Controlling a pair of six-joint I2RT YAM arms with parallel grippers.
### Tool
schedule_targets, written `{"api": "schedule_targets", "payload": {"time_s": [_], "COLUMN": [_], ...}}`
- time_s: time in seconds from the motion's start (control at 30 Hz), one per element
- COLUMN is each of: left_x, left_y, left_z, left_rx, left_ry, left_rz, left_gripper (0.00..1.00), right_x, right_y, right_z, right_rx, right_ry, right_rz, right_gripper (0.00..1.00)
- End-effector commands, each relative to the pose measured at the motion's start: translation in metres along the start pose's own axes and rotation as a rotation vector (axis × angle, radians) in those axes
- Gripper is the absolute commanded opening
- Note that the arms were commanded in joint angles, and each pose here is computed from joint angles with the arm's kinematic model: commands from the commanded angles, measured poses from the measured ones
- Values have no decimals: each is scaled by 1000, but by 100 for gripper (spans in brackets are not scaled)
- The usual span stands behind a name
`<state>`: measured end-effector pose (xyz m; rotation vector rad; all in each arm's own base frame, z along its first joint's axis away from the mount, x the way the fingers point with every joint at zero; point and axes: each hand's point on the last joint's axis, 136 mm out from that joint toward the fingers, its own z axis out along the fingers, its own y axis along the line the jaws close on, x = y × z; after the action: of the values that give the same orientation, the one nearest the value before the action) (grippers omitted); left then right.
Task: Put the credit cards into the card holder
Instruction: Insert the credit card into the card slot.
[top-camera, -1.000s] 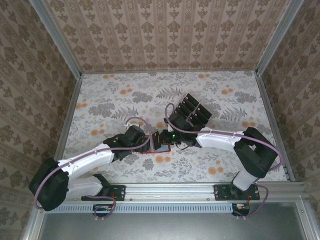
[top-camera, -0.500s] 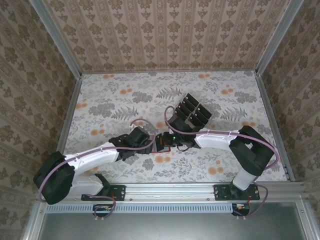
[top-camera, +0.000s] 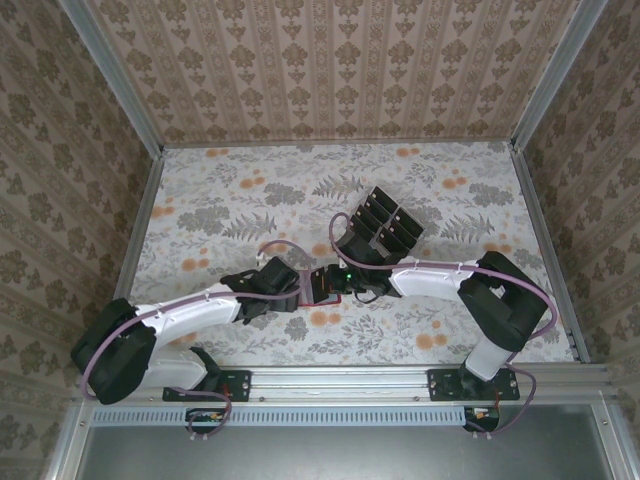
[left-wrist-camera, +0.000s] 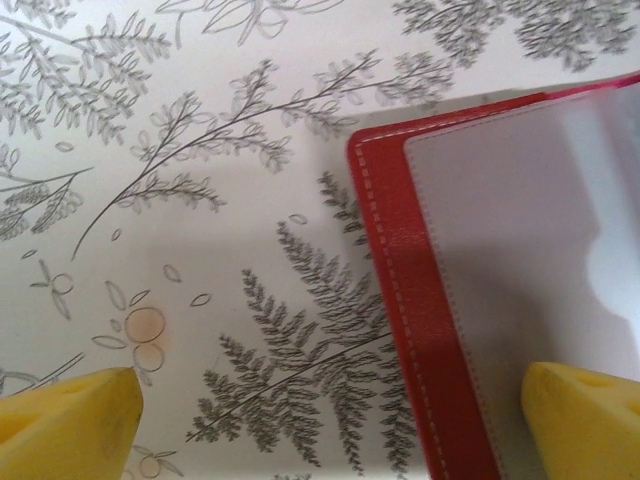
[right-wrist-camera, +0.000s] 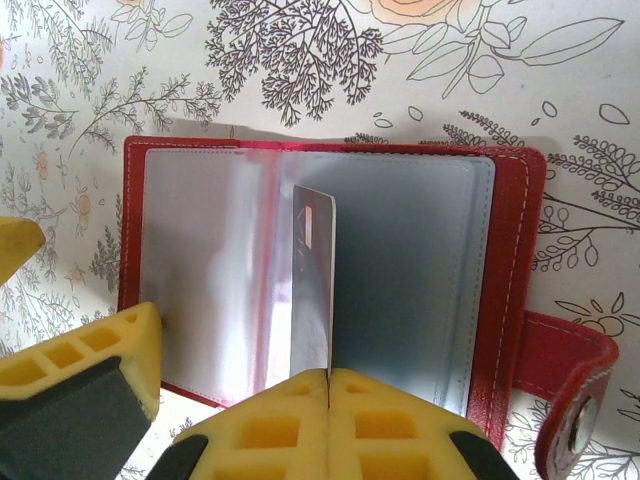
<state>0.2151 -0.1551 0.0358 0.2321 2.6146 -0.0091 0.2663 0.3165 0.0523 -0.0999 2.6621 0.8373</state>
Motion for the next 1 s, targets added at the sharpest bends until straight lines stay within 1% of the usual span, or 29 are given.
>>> {"api": "schedule_targets", "payload": {"time_s": [0.0, 0.2, 0.5, 0.67, 0.97], "left_x": [14, 21, 21, 18, -12], "left_y": [18, 24, 23, 22, 14], "left_z": [4, 11, 13, 11, -8], "left_rx": [-64, -82, -78, -71, -54], "left_ry": [44, 75, 68, 59, 9], "left_rz": [-33, -44, -48, -47, -16], "left_gripper": [98, 98, 98, 98, 98], "right_x": [9, 4, -12, -17, -20], "right_y": [-19, -16, 24, 27, 21], "right_z": [7, 4, -8, -9, -9], "right_rx": [74, 59, -134, -163, -158], "right_ry": [18, 4, -44, -54, -56], "right_rz": [-1, 5, -3, 16, 22], "right_gripper": [0, 0, 0, 0, 0]}}
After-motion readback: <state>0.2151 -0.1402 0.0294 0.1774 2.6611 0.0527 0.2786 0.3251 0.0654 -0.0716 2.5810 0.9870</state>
